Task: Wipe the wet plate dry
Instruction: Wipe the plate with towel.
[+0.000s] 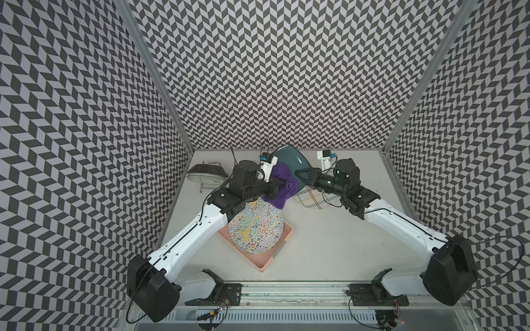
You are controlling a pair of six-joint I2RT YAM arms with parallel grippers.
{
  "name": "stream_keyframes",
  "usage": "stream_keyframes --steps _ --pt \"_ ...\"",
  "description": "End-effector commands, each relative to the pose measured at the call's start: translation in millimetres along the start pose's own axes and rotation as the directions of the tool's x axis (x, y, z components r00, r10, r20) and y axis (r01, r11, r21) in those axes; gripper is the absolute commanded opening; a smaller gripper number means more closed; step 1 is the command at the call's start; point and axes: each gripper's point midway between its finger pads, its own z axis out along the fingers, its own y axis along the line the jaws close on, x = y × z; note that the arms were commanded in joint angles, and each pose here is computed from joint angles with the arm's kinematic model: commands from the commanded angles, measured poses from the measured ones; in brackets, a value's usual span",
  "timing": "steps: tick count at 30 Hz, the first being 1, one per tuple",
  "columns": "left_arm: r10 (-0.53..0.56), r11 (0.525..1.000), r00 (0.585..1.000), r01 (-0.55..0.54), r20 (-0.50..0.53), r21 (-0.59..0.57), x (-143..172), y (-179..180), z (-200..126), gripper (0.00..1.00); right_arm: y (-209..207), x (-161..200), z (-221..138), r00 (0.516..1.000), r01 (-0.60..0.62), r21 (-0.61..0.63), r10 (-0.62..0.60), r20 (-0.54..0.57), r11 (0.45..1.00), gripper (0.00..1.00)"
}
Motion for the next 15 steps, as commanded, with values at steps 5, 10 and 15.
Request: stream_keyframes --steps 5,10,15 --pt "-0.003 0.994 1.000 0.001 -0.019 -0.109 6.8 9.0 17.6 0.00 147.5 -69.6 -61.4 0.973 0.122 -0.455 -0.016 0.230 0.882 0.00" --pt "-0.122 0.976 0.992 0.124 0.024 -0.179 -5.2 62.4 8.5 0.00 161.4 -60.7 -70.2 0.974 0.164 -0.477 -0.064 0.219 0.863 0.00" --pt "-0.157 0.958 0.987 0.158 0.021 -0.241 -4.2 80.6 10.2 0.00 186.5 -53.5 -91.0 0.962 0.231 -0.557 -0.103 0.252 0.798 0.00"
